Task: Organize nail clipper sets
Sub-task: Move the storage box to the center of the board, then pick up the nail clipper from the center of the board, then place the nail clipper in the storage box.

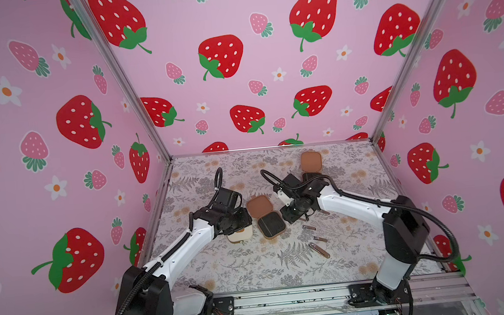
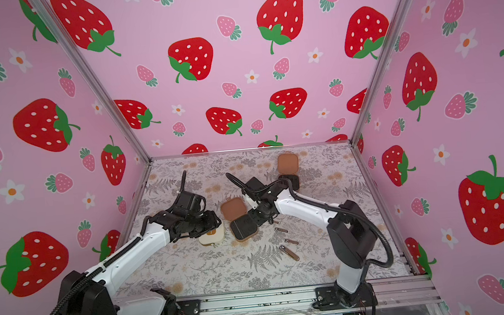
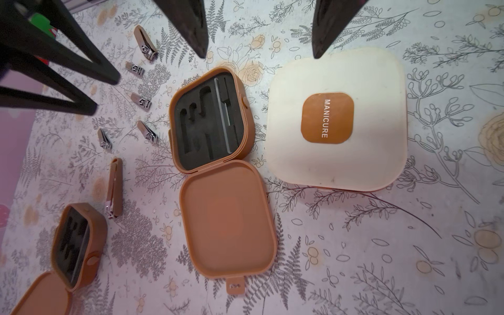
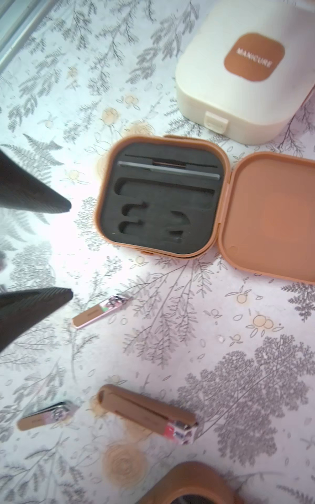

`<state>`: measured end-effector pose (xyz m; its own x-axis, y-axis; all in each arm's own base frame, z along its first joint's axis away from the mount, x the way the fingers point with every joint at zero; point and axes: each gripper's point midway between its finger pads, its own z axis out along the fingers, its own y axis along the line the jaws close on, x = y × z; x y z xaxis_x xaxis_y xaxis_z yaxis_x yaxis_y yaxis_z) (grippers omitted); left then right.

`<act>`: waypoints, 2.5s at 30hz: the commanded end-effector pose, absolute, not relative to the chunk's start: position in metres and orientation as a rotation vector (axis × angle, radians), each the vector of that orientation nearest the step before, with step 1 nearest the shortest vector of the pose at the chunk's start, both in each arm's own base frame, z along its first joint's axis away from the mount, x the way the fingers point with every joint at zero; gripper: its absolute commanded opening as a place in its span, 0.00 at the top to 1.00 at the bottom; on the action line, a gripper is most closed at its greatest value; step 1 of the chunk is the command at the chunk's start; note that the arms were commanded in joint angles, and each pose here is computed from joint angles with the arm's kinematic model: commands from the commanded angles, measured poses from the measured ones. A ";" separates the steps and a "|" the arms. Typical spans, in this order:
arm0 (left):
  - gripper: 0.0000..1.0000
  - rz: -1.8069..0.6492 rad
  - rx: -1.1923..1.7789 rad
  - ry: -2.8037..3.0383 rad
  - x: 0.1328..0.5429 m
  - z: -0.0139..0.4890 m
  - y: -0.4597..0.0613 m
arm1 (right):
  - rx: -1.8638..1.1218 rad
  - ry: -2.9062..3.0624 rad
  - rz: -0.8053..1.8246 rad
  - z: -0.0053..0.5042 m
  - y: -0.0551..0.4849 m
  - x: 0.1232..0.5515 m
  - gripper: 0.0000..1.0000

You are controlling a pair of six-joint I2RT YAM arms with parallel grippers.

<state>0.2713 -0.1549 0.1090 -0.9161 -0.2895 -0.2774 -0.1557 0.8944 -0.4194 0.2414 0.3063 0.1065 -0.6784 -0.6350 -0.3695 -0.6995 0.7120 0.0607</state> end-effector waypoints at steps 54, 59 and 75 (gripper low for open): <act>0.38 -0.620 -0.339 2.728 0.268 0.103 -0.170 | -0.877 2.888 0.182 0.065 0.251 0.175 0.86; 0.39 -0.622 -0.342 2.732 0.267 0.100 -0.170 | -0.940 2.865 0.235 0.080 0.287 0.194 0.85; 0.39 -0.568 -0.360 2.737 0.263 0.099 -0.160 | -1.030 2.897 0.455 0.064 0.389 0.233 0.85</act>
<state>0.2666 -0.1657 0.0988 -0.9187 -0.2999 -0.2569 -0.1640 0.8816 -0.4426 0.2414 0.3803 0.0627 -0.7869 -0.5950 -0.1635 -0.6170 0.7553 0.2210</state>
